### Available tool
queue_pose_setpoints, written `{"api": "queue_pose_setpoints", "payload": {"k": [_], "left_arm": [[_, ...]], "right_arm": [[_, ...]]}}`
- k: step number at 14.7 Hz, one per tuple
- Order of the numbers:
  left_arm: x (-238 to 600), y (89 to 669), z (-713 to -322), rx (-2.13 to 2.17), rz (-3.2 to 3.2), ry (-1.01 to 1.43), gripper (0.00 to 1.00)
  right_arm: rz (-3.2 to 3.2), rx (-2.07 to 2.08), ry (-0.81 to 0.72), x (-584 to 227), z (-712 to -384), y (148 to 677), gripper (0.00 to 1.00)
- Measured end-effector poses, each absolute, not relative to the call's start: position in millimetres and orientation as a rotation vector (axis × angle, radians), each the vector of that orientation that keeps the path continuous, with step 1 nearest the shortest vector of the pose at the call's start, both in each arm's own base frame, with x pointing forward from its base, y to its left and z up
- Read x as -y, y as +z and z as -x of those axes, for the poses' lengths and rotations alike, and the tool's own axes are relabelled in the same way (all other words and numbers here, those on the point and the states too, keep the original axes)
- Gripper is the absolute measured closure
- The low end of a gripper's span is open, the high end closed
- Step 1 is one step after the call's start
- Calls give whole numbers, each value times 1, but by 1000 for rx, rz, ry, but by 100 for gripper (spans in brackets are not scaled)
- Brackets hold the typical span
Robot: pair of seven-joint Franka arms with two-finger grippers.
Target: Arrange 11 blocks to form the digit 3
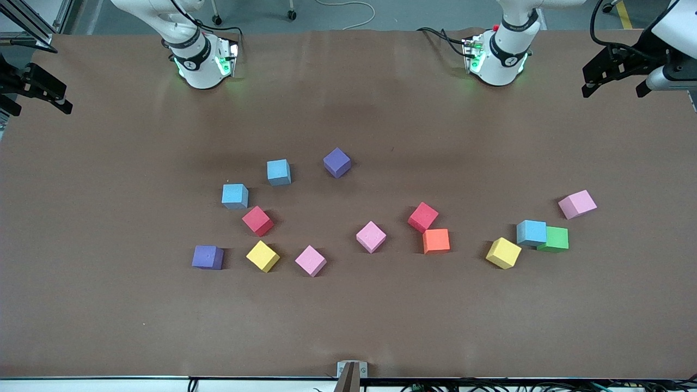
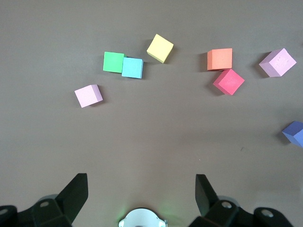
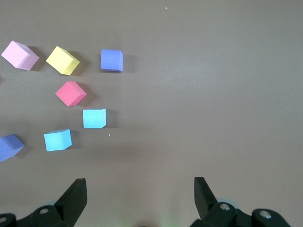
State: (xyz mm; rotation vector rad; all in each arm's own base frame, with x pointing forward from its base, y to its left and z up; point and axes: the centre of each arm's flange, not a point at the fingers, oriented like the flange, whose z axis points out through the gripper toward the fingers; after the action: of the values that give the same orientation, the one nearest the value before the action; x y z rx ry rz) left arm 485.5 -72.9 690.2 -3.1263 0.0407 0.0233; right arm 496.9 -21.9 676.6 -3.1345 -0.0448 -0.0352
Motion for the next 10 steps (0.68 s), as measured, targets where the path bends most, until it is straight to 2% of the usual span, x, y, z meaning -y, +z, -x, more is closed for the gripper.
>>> {"api": "queue_pose_setpoints", "payload": {"k": [7, 10], "left_arm": [[72, 687, -488, -31, 3126, 38, 0], [91, 663, -502, -80, 3117, 109, 0]], "right_arm": [[3132, 48, 43, 22, -502, 670, 0], [3132, 47, 51, 22, -503, 668, 0]]}}
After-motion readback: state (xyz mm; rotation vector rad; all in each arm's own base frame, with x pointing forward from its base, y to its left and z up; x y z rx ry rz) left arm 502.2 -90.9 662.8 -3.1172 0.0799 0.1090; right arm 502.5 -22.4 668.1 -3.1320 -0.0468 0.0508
